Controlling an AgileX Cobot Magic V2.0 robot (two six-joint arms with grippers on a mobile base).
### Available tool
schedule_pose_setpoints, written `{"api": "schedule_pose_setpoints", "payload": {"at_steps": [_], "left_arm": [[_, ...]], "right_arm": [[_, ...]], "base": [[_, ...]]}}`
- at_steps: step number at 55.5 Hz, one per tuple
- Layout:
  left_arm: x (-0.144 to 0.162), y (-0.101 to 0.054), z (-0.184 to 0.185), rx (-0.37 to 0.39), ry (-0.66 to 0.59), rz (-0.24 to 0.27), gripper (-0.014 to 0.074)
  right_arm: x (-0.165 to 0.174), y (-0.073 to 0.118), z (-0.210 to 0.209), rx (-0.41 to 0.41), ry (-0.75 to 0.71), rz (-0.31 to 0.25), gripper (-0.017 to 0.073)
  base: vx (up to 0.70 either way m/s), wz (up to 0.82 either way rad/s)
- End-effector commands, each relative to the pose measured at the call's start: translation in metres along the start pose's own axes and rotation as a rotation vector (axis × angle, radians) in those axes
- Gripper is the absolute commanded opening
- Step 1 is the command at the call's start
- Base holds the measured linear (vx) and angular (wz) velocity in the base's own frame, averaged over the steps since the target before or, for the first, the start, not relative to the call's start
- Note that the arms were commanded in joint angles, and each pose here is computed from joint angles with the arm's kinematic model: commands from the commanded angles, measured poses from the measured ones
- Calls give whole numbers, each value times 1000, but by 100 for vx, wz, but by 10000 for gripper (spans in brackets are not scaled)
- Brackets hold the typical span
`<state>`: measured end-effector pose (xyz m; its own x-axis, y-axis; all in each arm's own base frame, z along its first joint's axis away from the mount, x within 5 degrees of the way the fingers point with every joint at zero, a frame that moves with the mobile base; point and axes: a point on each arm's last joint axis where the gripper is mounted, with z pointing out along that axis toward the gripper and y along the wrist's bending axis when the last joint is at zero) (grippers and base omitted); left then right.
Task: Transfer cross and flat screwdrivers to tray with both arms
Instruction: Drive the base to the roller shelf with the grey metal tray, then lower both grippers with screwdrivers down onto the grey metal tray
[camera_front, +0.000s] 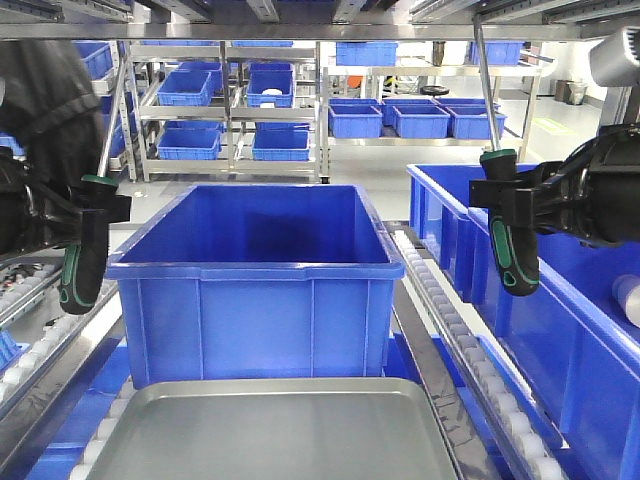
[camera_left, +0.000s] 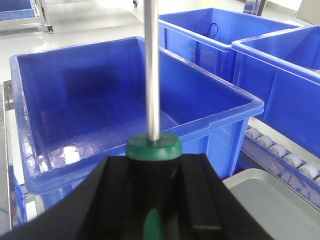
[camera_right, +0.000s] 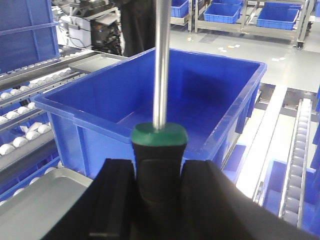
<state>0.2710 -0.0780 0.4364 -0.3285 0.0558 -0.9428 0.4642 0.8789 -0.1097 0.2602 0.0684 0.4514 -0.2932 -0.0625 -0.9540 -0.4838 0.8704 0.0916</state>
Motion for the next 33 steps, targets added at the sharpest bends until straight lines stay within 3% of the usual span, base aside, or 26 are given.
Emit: {"api": "schedule_pose_setpoints", "payload": {"at_steps": [1, 12, 23, 30, 33], "left_arm": [[-23, -6, -19, -13, -141, -15, 3], [-22, -4, -15, -17, -138, -18, 3], [-20, -3, -12, -14, -125, -23, 3], [-3, -2, 9, 45, 21, -90, 3], [10, -1, 23, 82, 125, -158, 3]], "right_arm": [[-21, 4, -16, 20, -138, 17, -7], [-20, 3, -6, -27, -138, 99, -7], [-5, -1, 21, -78, -25, 132, -7], [13, 14, 51, -160, 91, 132, -7], [21, 21, 65, -177, 138, 144, -7]], "base": [[0, 0], [0, 0], [0, 0], [0, 0], [0, 0]]}}
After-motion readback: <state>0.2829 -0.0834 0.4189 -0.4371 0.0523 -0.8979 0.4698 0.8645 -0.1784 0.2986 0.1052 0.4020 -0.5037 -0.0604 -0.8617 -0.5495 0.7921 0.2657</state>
